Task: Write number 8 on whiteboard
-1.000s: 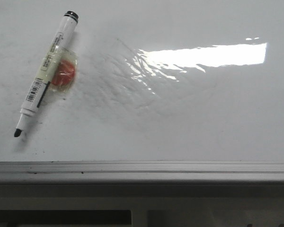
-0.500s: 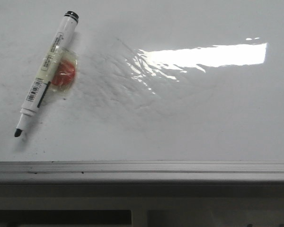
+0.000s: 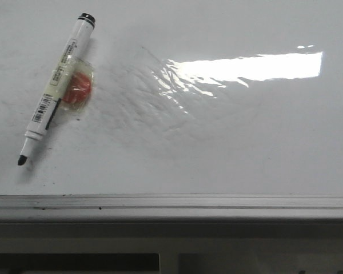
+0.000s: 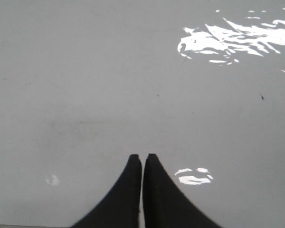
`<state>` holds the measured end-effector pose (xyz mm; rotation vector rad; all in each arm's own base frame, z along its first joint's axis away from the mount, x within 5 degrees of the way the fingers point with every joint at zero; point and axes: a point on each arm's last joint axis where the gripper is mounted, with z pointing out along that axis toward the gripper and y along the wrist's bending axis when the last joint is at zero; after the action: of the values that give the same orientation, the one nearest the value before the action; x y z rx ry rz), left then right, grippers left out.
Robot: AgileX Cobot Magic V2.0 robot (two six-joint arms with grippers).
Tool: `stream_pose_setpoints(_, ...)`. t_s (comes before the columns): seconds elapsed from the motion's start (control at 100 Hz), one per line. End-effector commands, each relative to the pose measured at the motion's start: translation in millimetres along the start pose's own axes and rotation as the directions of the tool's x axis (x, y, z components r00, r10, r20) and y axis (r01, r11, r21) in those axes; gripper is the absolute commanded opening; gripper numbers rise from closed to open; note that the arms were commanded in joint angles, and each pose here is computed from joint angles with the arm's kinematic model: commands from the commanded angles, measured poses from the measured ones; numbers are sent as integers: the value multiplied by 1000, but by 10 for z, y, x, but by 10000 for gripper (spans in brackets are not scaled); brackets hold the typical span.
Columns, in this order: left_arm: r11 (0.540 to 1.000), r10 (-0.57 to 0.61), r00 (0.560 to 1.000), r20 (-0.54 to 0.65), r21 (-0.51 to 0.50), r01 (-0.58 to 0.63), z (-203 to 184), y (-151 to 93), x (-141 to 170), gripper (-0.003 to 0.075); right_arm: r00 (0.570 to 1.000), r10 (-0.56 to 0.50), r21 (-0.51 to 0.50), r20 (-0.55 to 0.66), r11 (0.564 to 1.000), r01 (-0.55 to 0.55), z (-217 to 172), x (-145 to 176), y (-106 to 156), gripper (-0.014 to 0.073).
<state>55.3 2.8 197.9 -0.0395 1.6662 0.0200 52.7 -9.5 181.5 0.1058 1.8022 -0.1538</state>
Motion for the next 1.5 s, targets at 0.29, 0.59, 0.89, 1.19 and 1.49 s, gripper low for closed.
stream_pose_setpoints(0.29, 1000, 2, 990, 144, 25, -5, -3, -20, -24, -20, 956, -5, 5, 292, 1000, 4, -40, -224, 1, -63)
stream_pose_setpoints(0.59, 1000, 0, 982, 187, 24, -5, -48, -20, -219, -21, 944, 23, -3, 329, 1000, -24, -111, -398, -8, -63)
stream_pose_setpoints(0.89, 1000, -2, 992, 124, 16, 0, 8, -20, -688, -20, 981, 181, -62, 72, 982, -177, -81, -779, 12, -63)
stream_pose_setpoints(1.19, 999, -33, 994, 102, 25, 31, 84, -28, -749, 134, 978, 206, -68, 45, 977, -203, -23, -899, 14, -63)
stream_pose_setpoints(1.49, 997, -50, 969, 243, 63, 36, 193, -59, -869, 422, 979, 205, -66, 24, 977, -203, -15, -865, 18, -63)
